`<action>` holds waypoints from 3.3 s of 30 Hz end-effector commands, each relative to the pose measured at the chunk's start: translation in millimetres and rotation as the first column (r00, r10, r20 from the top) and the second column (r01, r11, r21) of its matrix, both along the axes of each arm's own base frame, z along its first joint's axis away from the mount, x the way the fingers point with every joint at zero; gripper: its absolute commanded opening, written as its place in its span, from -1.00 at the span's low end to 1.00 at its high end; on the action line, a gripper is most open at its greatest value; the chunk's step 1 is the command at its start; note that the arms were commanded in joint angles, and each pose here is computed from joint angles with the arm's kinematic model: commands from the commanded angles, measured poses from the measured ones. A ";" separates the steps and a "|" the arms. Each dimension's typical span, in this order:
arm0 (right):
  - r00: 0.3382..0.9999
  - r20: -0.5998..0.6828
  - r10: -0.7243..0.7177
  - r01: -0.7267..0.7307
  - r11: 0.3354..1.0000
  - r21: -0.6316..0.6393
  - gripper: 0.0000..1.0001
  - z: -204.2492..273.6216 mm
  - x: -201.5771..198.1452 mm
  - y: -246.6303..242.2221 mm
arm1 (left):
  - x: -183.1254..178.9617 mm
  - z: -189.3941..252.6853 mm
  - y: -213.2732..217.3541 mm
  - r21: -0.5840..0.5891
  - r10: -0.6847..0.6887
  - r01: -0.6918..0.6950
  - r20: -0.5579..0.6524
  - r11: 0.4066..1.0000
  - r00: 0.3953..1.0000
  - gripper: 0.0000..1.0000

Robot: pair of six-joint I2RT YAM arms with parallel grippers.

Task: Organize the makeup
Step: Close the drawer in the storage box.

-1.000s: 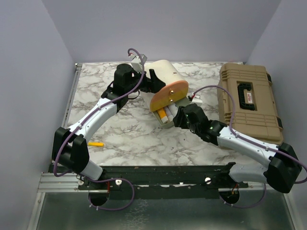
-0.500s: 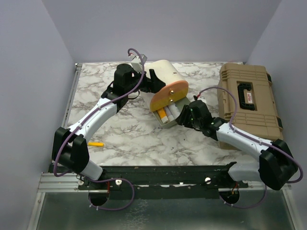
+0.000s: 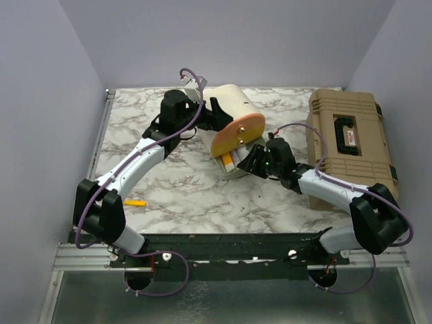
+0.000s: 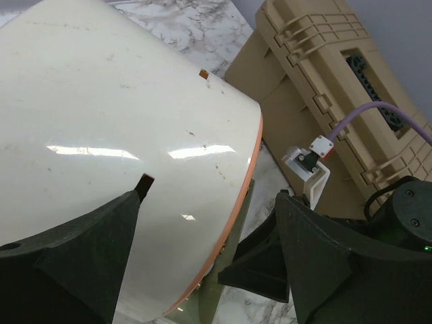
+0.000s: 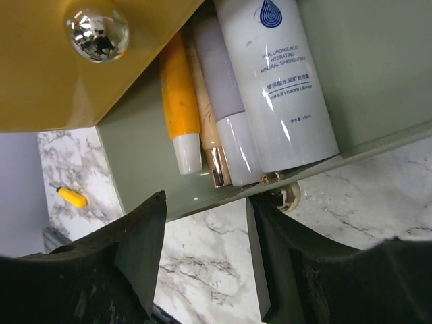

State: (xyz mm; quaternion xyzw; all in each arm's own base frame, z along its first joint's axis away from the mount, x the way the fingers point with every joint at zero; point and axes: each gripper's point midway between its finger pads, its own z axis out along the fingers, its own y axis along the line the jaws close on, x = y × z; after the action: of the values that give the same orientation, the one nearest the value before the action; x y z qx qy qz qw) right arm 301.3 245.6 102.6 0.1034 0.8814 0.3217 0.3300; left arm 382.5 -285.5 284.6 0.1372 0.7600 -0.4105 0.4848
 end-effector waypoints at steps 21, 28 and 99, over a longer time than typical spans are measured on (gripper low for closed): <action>0.910 0.205 0.360 -0.331 0.929 -0.164 0.11 28.2 18.2 5.0 | -10.1 -23.1 -0.3 0.024 -0.023 0.024 -0.062 0.999 0.998 0.67; 0.891 0.226 0.394 -0.332 0.905 -0.267 0.00 12.8 9.8 -12.4 | -10.8 -24.1 -0.7 0.024 -0.027 0.029 -0.065 0.999 0.998 0.68; 0.483 0.756 0.442 -0.091 0.884 -0.459 -0.56 26.4 112.9 13.8 | -17.7 -36.1 -6.6 0.037 -0.091 0.094 -0.089 0.995 0.992 0.65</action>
State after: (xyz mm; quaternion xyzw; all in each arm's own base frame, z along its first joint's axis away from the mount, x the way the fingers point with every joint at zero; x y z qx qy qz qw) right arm 394.1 249.9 75.6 -0.2617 0.7357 0.2100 0.5884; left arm 381.2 -287.8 283.0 0.1581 0.7477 -0.4179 0.4911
